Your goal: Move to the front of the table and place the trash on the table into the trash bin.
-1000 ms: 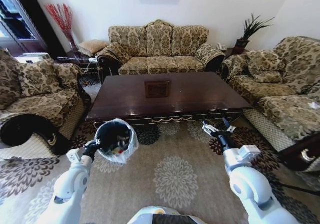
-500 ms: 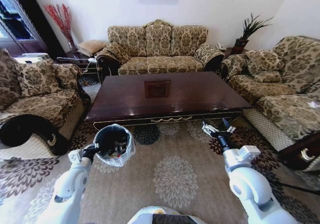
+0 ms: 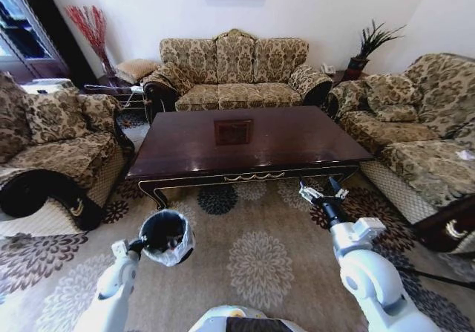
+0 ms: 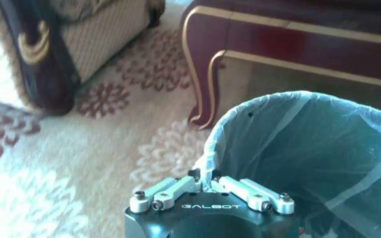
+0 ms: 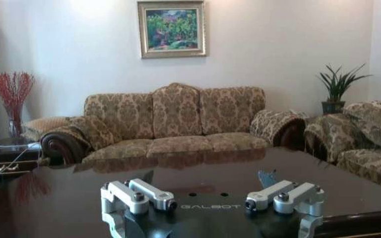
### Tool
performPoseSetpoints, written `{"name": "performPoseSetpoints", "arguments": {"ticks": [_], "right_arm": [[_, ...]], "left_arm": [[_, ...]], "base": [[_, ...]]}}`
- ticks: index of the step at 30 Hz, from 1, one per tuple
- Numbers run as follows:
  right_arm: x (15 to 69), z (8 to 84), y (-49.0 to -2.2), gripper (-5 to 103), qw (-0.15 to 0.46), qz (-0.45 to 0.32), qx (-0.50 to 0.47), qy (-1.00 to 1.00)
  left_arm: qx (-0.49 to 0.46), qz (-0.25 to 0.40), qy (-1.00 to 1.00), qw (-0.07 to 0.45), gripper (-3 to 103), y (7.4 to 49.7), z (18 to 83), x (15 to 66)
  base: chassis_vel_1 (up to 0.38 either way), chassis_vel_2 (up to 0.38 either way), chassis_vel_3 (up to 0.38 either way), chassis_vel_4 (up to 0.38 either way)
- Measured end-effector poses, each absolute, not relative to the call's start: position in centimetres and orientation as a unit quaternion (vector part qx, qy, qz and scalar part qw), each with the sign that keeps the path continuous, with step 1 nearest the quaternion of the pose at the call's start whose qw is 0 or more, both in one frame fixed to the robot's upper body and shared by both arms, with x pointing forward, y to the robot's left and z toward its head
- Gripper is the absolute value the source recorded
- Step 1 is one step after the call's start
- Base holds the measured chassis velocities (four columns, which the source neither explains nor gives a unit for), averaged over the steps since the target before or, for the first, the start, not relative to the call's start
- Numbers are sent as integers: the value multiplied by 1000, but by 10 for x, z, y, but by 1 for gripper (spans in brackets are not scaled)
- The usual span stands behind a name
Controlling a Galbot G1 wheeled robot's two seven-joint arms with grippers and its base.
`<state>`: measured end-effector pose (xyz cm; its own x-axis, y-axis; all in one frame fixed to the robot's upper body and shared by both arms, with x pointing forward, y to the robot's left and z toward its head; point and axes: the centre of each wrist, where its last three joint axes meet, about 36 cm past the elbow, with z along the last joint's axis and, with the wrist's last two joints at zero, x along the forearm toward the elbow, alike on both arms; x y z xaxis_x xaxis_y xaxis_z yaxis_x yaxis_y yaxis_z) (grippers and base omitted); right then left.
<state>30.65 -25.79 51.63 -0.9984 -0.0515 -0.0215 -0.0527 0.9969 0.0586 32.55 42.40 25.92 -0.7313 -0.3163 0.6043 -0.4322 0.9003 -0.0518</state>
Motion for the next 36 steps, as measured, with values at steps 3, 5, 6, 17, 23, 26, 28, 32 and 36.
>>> {"name": "performPoseSetpoints", "arguments": {"ticks": [3,5,6,17,23,26,28,32,36], "right_arm": [[305,518,-257,100,14,30,-28,999],[305,520,-257,100,15,30,-29,999],[304,521,-257,100,17,29,-31,999],[300,526,-262,100,19,23,-25,999],[298,525,-263,100,16,22,-24,999],[298,525,-263,100,18,22,-24,999],[298,525,-263,100,18,23,-23,999],[299,525,-263,100,18,25,-22,999],[299,524,-263,100,18,25,-20,999]], "left_arm": [[218,105,-915,322,1,437,222,323],[222,107,-913,325,1,439,215,322],[225,110,-910,330,1,441,207,321],[248,156,-890,349,1,444,165,323],[242,169,-890,347,3,447,161,320],[240,175,-893,339,13,449,167,317],[239,175,-897,329,24,448,175,314],[237,169,-904,314,34,448,188,312],[232,159,-915,288,51,449,209,313]], "base": [[0,0,0,0],[0,0,0,0],[0,0,0,0],[0,0,0,0],[0,0,0,0],[0,0,0,0],[0,0,0,0],[0,0,0,0],[0,0,0,0]]}}
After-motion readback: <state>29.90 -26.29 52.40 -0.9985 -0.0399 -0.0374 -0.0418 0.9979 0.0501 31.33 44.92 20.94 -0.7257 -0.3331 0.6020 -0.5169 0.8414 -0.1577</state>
